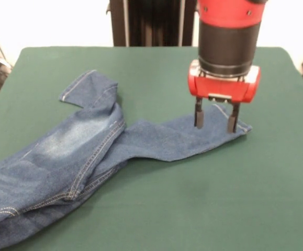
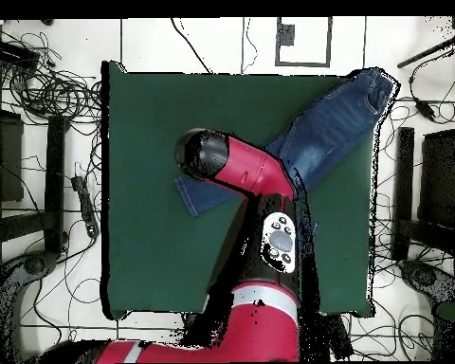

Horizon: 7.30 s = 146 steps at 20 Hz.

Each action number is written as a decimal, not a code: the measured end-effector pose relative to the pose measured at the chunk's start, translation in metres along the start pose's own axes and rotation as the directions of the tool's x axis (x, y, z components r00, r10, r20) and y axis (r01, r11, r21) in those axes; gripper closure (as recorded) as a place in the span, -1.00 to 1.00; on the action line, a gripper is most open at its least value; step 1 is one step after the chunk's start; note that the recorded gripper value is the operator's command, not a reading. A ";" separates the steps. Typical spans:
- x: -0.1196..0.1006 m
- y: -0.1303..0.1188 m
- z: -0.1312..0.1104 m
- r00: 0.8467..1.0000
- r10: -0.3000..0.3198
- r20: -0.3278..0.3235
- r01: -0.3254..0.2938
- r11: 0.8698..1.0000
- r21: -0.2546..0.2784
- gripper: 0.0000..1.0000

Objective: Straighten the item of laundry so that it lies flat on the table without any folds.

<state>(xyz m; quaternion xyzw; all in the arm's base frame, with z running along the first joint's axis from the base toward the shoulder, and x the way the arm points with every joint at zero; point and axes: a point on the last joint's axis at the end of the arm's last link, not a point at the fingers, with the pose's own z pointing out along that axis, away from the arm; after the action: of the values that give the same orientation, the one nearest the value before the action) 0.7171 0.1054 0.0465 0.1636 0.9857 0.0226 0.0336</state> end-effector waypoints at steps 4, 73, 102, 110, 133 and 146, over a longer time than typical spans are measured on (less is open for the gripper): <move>0.009 -0.004 0.017 1.000 0.001 -0.027 -0.001 1.000 0.010 -1.00; 0.080 0.023 0.074 0.998 0.050 -0.027 -0.048 0.994 0.094 1.00; 0.082 0.147 0.023 0.948 0.318 -0.014 -0.318 0.948 0.028 1.00; 0.082 0.146 0.034 0.944 0.330 -0.016 -0.329 0.943 0.037 1.00; 0.087 0.143 0.046 0.945 0.327 -0.024 -0.326 0.944 0.052 1.00; 0.087 0.143 0.045 0.945 0.326 -0.023 -0.324 0.944 0.053 -1.00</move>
<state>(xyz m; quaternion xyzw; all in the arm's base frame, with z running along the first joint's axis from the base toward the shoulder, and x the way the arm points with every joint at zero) 0.6841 0.2702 0.0042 0.3242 0.9459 0.0067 0.0098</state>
